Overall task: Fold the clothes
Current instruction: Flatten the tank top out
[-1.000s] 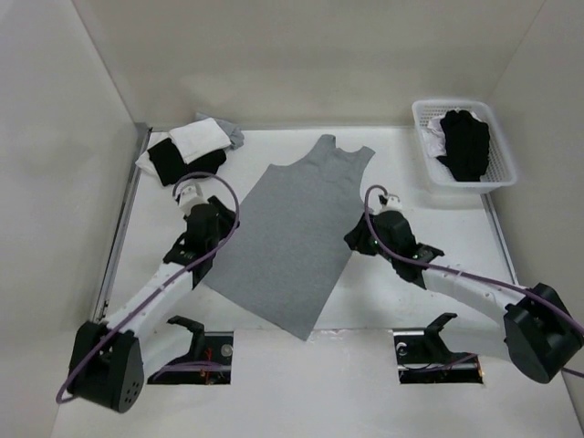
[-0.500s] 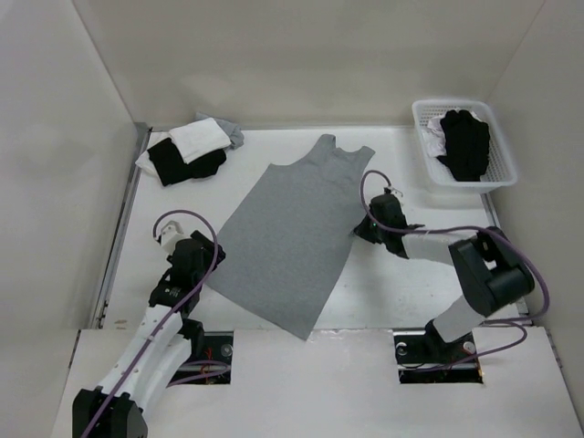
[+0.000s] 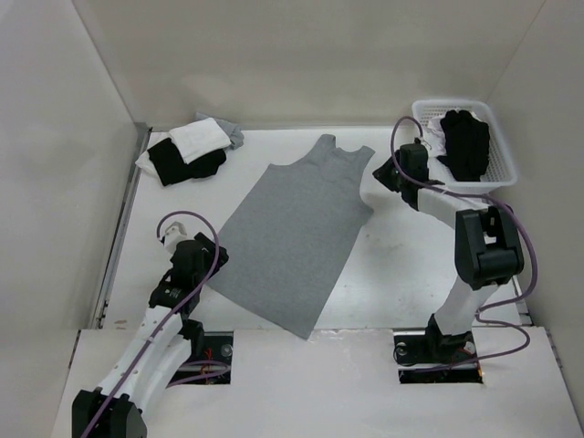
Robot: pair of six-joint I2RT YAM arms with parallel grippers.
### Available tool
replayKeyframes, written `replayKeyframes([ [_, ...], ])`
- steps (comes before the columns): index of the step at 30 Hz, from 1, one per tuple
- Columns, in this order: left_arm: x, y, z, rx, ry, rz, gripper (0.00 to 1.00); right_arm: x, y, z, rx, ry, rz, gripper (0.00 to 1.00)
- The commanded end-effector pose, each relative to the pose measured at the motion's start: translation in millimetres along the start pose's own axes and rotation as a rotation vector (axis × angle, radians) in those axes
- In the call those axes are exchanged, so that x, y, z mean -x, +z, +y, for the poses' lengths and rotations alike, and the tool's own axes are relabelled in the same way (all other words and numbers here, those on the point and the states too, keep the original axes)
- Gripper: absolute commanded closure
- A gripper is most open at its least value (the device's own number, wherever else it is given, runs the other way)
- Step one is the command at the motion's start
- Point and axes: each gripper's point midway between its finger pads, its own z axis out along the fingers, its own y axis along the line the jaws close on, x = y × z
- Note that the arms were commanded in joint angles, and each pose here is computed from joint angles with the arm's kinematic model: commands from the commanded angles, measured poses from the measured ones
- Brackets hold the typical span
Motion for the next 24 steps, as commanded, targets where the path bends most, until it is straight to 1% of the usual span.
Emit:
replayKeyframes([
  [1, 6, -2, -8, -0.031, -0.024, -0.022, 0.46, -33, -25, -7, -0.010, -0.082, 0.094, 0.67],
  [4, 7, -4, -17, -0.059, -0.037, -0.018, 0.46, -62, -44, -33, -0.029, -0.074, 0.105, 0.61],
  [6, 8, -6, -26, -0.085, -0.030, -0.020, 0.46, -82, -53, -43, -0.036, -0.075, 0.141, 0.58],
  [10, 11, -11, -48, -0.150, -0.012, -0.024, 0.46, -119, -67, -38, -0.034, -0.112, 0.203, 0.57],
  [13, 11, -14, -60, -0.193, 0.001, -0.025, 0.46, -149, -62, -32, -0.035, -0.121, 0.284, 0.58],
  [14, 11, -15, -62, -0.201, 0.006, -0.024, 0.46, -157, -58, -29, -0.031, -0.116, 0.307, 0.62],
  [15, 11, -15, -63, -0.207, 0.008, -0.025, 0.46, -162, -55, -26, -0.027, -0.110, 0.325, 0.69],
  [16, 10, -16, -64, -0.214, 0.011, -0.026, 0.46, -163, -51, -23, -0.025, -0.100, 0.329, 0.81],
  [17, 10, -16, -63, -0.216, 0.018, -0.027, 0.46, -161, -46, -17, -0.020, -0.081, 0.324, 0.91],
  [18, 9, -16, -62, -0.215, 0.029, -0.025, 0.46, -154, -44, -11, -0.011, -0.070, 0.311, 0.96],
  [19, 9, -16, -61, -0.214, 0.035, -0.024, 0.46, -147, -42, -6, -0.005, -0.059, 0.297, 0.98],
  [20, 7, -15, -59, -0.209, 0.041, -0.020, 0.45, -131, -37, -4, -0.005, -0.042, 0.269, 0.99],
  [24, 3, -9, -52, -0.186, 0.059, -0.006, 0.45, -51, -10, 10, 0.014, 0.019, 0.164, 1.00],
])
